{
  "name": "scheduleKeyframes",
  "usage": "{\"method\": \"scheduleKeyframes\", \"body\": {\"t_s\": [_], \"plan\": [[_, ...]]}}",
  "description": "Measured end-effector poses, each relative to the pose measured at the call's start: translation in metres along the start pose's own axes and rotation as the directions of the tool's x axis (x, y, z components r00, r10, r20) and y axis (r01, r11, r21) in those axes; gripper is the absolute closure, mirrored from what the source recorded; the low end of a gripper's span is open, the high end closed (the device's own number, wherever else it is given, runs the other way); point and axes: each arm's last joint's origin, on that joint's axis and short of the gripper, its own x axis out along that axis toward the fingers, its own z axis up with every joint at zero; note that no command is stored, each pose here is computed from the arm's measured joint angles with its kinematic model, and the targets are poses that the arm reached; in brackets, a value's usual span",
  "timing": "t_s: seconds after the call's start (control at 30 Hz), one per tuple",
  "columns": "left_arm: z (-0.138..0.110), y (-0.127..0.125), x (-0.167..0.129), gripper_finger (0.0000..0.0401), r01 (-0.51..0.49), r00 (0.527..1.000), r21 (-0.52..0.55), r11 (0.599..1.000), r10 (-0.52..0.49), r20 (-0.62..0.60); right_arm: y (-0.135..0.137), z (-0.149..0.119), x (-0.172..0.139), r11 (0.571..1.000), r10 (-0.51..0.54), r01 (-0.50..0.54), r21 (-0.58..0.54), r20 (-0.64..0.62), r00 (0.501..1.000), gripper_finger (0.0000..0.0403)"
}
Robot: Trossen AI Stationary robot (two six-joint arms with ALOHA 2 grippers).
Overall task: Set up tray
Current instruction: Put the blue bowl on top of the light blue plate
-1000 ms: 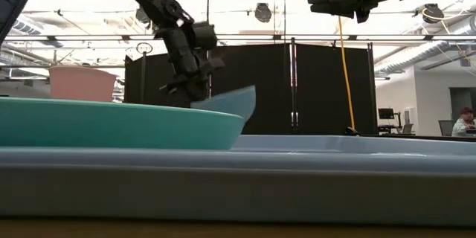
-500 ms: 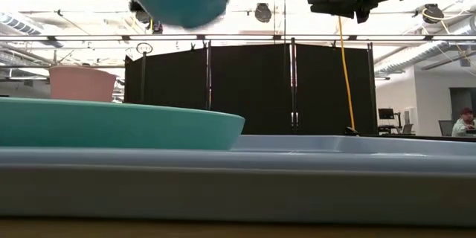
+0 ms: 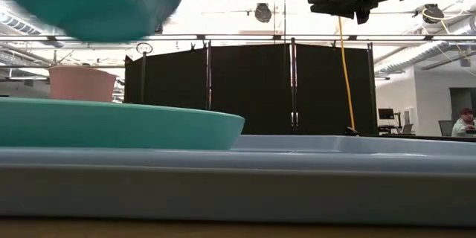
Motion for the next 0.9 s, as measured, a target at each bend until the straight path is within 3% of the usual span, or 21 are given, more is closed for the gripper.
{"method": "scheduleKeyframes", "body": {"t_s": [0.27,0.5,0.9], "plan": [[-0.006,-0.007,0.048,0.0393,-0.191,0.966,-0.004,0.982,0.187,-0.176,0.000,0.000,0.000,1.000,0.001,-0.001,0.008,0.001,1.000,0.0245],[-0.006,-0.012,0.065,0.0393,-0.209,0.952,0.015,0.978,0.207,-0.227,0.000,0.000,0.000,1.000,0.004,-0.004,0.023,0.000,1.000,0.0245],[-0.006,-0.010,0.067,0.0388,-0.243,0.948,0.031,0.970,0.244,-0.206,0.000,0.000,0.000,1.000,0.005,-0.004,0.021,-0.002,1.000,0.0245]]}}
